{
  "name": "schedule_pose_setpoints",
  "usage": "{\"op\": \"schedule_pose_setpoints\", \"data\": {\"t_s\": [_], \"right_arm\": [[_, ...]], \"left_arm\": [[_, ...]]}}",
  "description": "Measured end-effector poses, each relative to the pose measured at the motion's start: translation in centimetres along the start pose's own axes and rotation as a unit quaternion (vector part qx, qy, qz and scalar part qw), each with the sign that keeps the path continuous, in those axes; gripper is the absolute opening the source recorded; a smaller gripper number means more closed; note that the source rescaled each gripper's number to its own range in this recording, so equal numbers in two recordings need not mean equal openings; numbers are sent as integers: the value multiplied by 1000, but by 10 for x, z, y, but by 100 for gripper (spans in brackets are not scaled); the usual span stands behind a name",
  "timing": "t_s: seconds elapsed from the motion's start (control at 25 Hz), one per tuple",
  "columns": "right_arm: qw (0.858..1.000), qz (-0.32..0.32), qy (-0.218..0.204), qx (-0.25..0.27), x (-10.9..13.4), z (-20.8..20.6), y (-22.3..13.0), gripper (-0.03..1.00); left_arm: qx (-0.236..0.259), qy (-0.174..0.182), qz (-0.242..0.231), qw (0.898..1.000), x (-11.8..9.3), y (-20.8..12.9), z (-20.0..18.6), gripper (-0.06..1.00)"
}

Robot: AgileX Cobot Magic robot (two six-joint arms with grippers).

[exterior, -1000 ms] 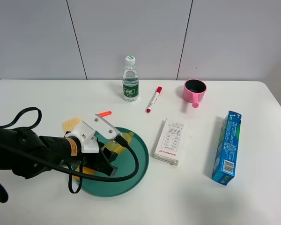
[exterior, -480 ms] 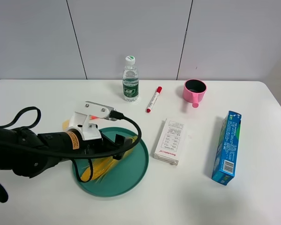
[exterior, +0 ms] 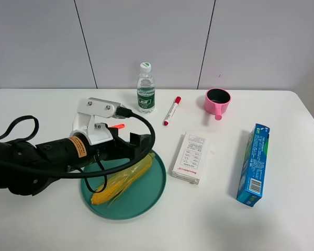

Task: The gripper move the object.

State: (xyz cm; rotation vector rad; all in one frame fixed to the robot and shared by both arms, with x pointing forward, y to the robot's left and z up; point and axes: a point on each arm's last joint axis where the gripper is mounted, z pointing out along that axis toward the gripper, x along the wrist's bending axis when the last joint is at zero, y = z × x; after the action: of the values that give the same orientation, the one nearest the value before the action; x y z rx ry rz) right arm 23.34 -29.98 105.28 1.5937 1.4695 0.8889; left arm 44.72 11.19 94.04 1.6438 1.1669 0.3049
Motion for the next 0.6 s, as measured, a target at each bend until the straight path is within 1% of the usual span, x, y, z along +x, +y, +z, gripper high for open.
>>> {"op": "schedule_pose_setpoints", "data": {"t_s": [0.04,0.12,0.16,0.28,0.36,0.48,0.6], "right_arm": [[1000,0,0,0,0,0,0,100],[1000,0,0,0,0,0,0,100],[1000,0,0,0,0,0,0,100],[1000,0,0,0,0,0,0,100],[1000,0,0,0,0,0,0,100],[1000,0,0,0,0,0,0,100],[1000,0,0,0,0,0,0,100]], "left_arm": [[14,6,0,1000,1,-2,0,93],[60,22,4,998,4,-11,-1,89],[90,30,11,995,6,-16,-2,87],[166,45,46,984,9,-27,-5,83],[202,52,66,976,8,-26,-3,82],[214,53,87,972,0,-6,6,82],[192,46,107,975,-13,26,16,81]]}}
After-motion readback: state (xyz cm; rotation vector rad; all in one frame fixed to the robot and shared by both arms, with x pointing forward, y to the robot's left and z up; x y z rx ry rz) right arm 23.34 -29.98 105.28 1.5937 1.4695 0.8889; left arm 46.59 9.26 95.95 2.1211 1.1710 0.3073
